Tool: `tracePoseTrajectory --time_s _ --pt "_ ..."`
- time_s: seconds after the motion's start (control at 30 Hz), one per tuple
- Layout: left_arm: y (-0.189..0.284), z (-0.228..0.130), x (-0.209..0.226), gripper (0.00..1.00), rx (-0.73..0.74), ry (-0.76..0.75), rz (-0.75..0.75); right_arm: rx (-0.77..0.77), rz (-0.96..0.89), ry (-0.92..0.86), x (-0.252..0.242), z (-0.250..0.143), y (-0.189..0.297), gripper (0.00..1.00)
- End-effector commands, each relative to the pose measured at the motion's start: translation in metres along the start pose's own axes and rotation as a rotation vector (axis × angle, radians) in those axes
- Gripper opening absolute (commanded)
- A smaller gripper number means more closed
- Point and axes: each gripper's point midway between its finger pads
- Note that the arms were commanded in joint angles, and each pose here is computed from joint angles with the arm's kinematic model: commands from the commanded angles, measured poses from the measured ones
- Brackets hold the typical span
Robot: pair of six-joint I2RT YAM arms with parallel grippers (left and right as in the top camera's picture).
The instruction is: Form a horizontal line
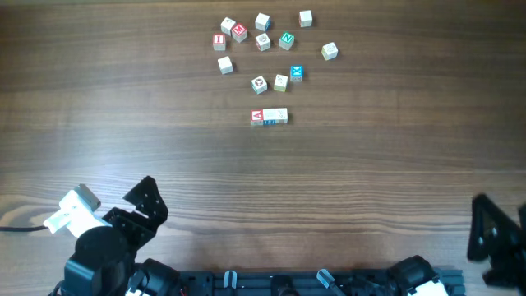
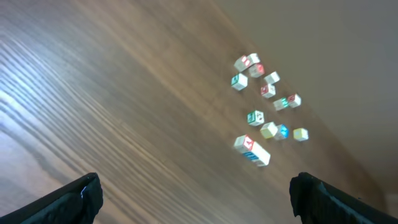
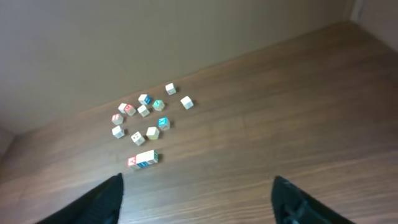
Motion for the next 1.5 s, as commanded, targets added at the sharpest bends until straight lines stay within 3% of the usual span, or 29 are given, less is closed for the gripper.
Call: tracePoseTrajectory --time_s 0.0,0.03,0.07,1.0,1.1,1.23,1.47 --pt "0.000 -0.004 0.005 1.00 0.018 -0.016 0.015 0.001 -0.031 -0.056 -0.010 -0.008 0.008 0.83" --pt "0.000 -0.004 0.006 1.00 0.019 -0.019 0.019 0.013 -0.034 -0.053 -0.011 -0.011 0.008 0.98" --pt "0.000 -0.004 0.007 1.00 0.020 -0.020 0.023 0.023 -0.037 -0.049 -0.011 -0.014 0.007 1.00" --pt "0.000 -0.004 0.007 1.00 0.020 -0.020 0.023 0.048 -0.100 0.015 -0.022 -0.025 0.013 1.00" --pt "0.000 -0.005 0.007 1.00 0.020 -0.020 0.023 -0.046 -0.154 0.029 -0.024 -0.012 0.012 1.00" --pt "0.000 -0.005 0.007 1.00 0.020 -0.020 0.023 -0.262 -0.091 0.158 -0.002 0.009 -0.007 1.00" --pt "0.000 -0.005 0.007 1.00 0.020 -0.020 0.023 -0.624 -0.030 0.156 0.015 -0.003 -0.068 1.00"
Point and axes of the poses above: each gripper's point midway between its finger pads, its own y axis back along the fingers, its own x axis along the line the jaws close on, z = x × y, and after that the axes turned 15 degrees about y, right-handed
